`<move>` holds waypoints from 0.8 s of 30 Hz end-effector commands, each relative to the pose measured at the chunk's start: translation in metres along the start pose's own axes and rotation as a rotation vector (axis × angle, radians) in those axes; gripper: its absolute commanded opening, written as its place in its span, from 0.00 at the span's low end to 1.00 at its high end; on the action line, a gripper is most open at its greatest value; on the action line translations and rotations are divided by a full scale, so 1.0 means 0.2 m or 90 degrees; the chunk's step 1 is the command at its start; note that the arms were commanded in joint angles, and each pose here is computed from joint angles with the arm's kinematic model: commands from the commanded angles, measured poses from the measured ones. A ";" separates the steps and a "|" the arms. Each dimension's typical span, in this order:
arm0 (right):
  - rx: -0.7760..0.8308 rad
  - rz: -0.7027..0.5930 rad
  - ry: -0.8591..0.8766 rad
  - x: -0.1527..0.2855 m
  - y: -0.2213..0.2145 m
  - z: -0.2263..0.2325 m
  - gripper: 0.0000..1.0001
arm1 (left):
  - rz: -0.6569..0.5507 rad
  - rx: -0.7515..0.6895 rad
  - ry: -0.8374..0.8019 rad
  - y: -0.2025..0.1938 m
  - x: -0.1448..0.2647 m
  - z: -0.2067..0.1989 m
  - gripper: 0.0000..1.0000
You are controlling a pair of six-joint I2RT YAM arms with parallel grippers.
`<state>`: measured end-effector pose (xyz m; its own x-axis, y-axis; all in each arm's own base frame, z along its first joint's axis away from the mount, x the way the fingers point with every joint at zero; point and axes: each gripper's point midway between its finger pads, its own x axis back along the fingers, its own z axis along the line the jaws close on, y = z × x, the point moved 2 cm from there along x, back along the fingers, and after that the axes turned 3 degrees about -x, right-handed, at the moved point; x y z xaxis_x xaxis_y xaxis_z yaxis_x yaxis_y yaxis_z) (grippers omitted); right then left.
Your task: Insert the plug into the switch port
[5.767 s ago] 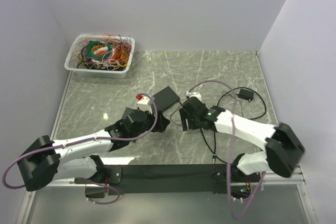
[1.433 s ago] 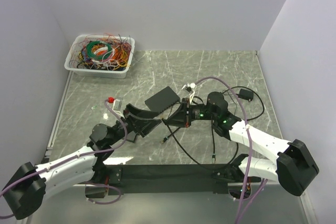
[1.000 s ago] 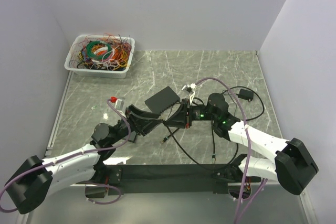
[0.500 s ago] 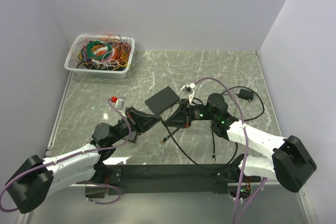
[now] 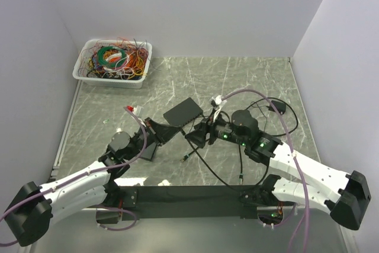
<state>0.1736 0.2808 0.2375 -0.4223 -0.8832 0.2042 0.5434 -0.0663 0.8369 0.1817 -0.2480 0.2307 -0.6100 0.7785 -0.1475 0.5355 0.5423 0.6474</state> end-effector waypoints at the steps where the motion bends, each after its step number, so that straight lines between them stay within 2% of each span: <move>1: 0.073 -0.007 -0.101 0.01 0.02 -0.04 0.69 | -0.014 0.019 0.044 0.07 -0.05 -0.01 0.01; 3: 0.102 0.011 -0.139 -0.02 -0.02 -0.04 0.63 | -0.012 0.033 0.062 0.08 -0.08 0.00 0.01; 7: 0.124 0.017 -0.170 -0.06 -0.04 -0.01 0.58 | -0.003 0.048 0.080 0.08 -0.09 0.01 0.01; 9: 0.128 0.015 -0.182 -0.07 -0.05 -0.01 0.53 | -0.001 0.049 0.081 0.07 -0.09 0.01 0.01; 15: 0.138 -0.004 -0.219 -0.08 -0.01 -0.01 0.46 | 0.006 0.047 0.087 0.06 -0.08 0.03 0.01; 20: 0.133 -0.026 -0.213 -0.08 0.03 0.01 0.45 | 0.004 0.046 0.091 0.06 -0.08 0.04 0.01; 24: 0.135 -0.016 -0.214 -0.10 0.01 0.01 0.41 | 0.005 0.050 0.088 0.05 -0.08 0.03 0.01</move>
<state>0.1759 0.2914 0.2068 -0.6350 -0.6715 0.3819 0.4266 0.1074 0.8981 0.1982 -0.2511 0.2181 -0.6714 0.7410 0.0135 0.6040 0.5365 0.5894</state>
